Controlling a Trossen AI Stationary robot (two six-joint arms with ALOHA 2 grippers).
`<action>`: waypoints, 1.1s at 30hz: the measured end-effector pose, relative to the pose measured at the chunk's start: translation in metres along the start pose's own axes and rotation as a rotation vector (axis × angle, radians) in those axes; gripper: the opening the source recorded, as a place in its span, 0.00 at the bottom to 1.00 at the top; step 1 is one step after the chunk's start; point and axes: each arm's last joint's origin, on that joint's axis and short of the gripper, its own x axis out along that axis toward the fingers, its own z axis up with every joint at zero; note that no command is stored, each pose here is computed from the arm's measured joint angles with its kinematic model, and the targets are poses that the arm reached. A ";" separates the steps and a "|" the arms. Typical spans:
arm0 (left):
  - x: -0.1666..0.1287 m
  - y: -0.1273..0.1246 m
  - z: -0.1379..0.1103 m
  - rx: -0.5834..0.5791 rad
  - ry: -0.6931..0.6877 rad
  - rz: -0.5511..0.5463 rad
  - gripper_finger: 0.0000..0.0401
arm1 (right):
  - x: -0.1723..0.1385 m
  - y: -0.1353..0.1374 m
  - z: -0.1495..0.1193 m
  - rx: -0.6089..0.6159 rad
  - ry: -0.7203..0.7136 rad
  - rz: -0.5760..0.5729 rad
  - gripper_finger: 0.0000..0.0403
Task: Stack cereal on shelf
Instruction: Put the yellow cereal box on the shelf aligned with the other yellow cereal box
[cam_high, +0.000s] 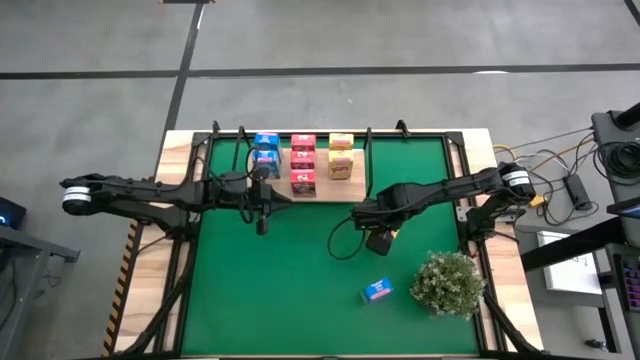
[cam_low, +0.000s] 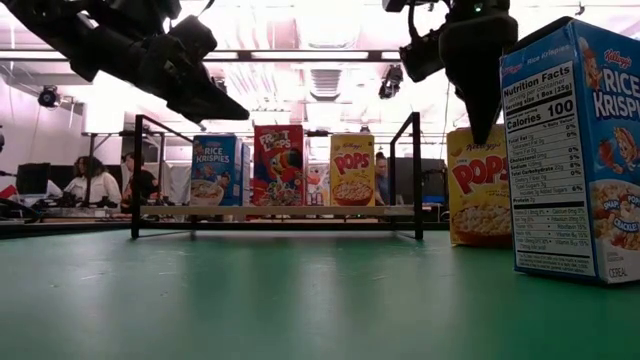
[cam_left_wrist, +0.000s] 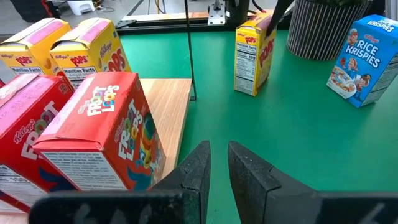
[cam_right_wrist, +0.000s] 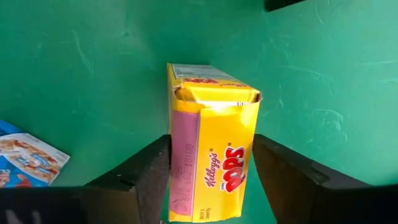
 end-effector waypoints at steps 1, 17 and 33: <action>0.000 0.000 0.000 0.000 0.000 0.000 0.10 | -0.001 0.000 0.000 0.000 -0.002 0.002 0.51; 0.000 0.000 0.000 0.000 0.003 0.000 0.10 | -0.008 0.002 0.004 -0.001 -0.032 0.020 0.37; -0.004 0.000 0.006 0.022 -0.025 0.003 0.10 | -0.049 0.007 0.029 -0.089 -0.266 0.137 0.33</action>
